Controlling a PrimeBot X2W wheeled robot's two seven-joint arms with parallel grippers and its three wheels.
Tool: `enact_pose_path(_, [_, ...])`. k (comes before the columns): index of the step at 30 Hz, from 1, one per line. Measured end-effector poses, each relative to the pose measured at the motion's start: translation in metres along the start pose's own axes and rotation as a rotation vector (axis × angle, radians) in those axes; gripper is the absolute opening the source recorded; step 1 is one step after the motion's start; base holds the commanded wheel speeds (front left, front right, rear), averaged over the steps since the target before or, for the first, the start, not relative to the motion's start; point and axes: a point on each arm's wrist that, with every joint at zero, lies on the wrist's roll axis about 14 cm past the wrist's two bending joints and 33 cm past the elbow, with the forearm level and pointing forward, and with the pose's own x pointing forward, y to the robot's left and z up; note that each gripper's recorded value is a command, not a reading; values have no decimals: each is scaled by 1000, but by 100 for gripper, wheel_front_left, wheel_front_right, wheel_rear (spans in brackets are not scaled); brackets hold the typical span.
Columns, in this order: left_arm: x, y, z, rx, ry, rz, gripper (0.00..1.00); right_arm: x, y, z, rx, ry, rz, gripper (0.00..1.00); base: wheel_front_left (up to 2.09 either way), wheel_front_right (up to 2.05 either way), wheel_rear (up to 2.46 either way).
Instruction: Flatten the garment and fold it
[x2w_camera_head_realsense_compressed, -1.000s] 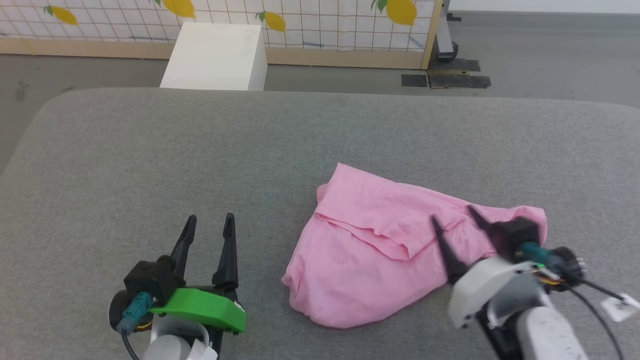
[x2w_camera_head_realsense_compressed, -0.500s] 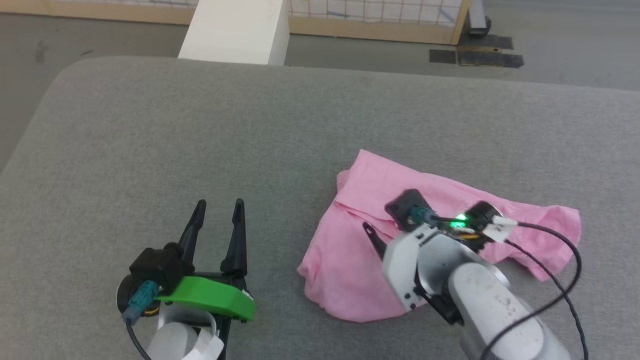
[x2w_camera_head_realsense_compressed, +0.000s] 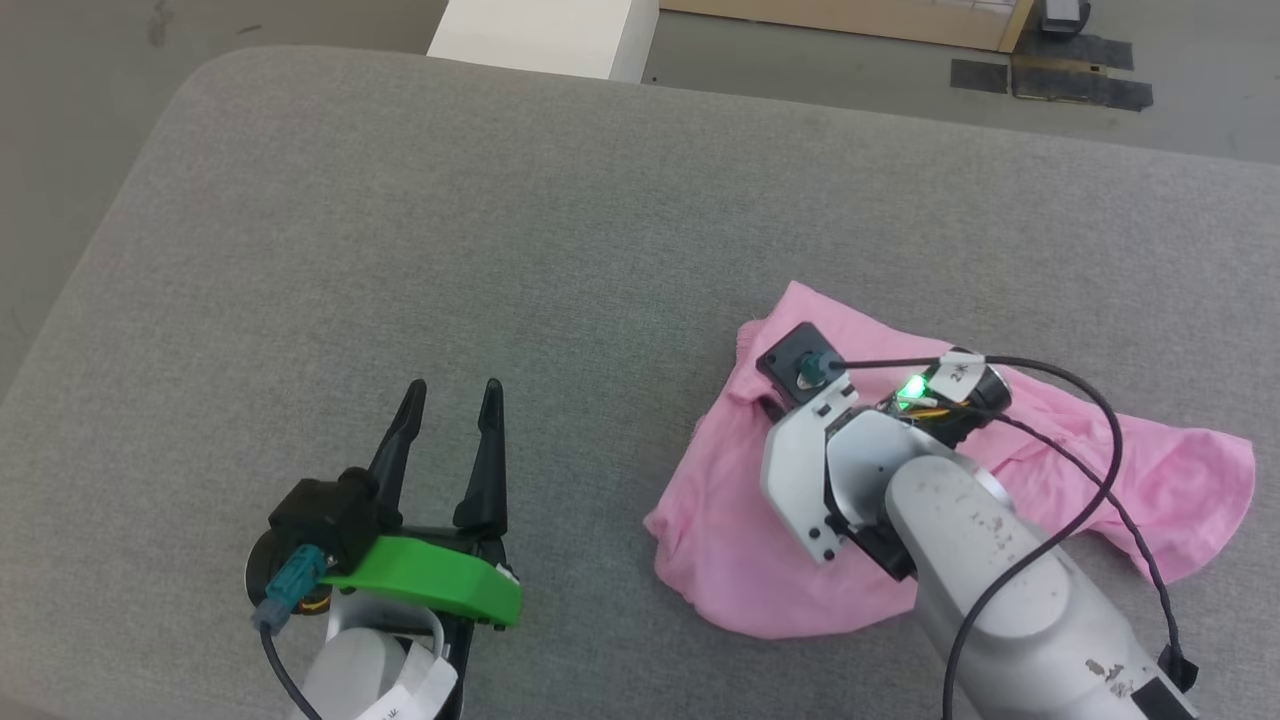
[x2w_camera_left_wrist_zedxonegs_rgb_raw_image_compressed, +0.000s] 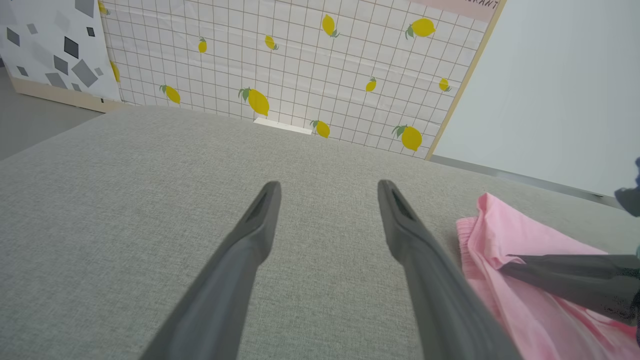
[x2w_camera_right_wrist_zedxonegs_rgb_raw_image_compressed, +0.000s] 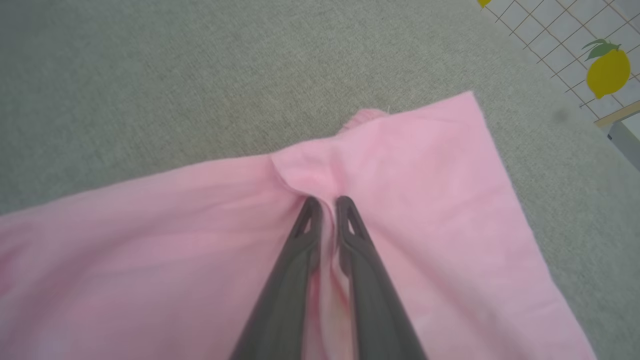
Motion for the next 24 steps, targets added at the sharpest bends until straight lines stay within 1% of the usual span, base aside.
enact_pose_path(3, [-1, 1, 1, 0, -2, 4, 100, 0, -5, 13, 37, -48, -4, 0, 0, 0, 0])
enact_pose_path(6, [0, 0, 2, -1, -6, 0, 100, -4, -25, 36, 97, -124, -45, 0, 0, 0, 0])
enact_pose_path(9, [0, -3, 2, -3, -6, -8, 100, -15, -69, 63, 181, -222, -141, 0, 0, 0, 0])
enact_pose_path(11, [0, -4, 1, -3, -4, -10, 100, -25, -105, 72, 265, -274, -221, 0, 0, 0, 0])
enact_pose_path(14, [0, -6, 0, -4, 1, -18, 100, -37, -155, 59, 335, -267, -353, 0, 0, 0, 0])
enact_pose_path(18, [2, -6, 0, -1, 2, -18, 100, -43, -189, 20, 401, -181, -461, 0, 0, 0, 0])
enact_pose_path(19, [2, -5, -1, -1, 5, -15, 100, -44, -194, 10, 420, -163, -483, 5, 0, 0, 0])
enact_pose_path(20, [2, -5, -2, -1, 7, -14, 100, -45, -197, 4, 438, -153, -495, 61, 0, 0, 0])
enact_pose_path(21, [2, -4, -3, -1, 10, -12, 100, -45, -200, -2, 465, -148, -505, 100, 0, 0, 0])
enact_pose_path(24, [3, -4, -5, -2, 14, -10, 100, -46, -201, -3, 480, -181, -517, 100, 0, 0, 0])
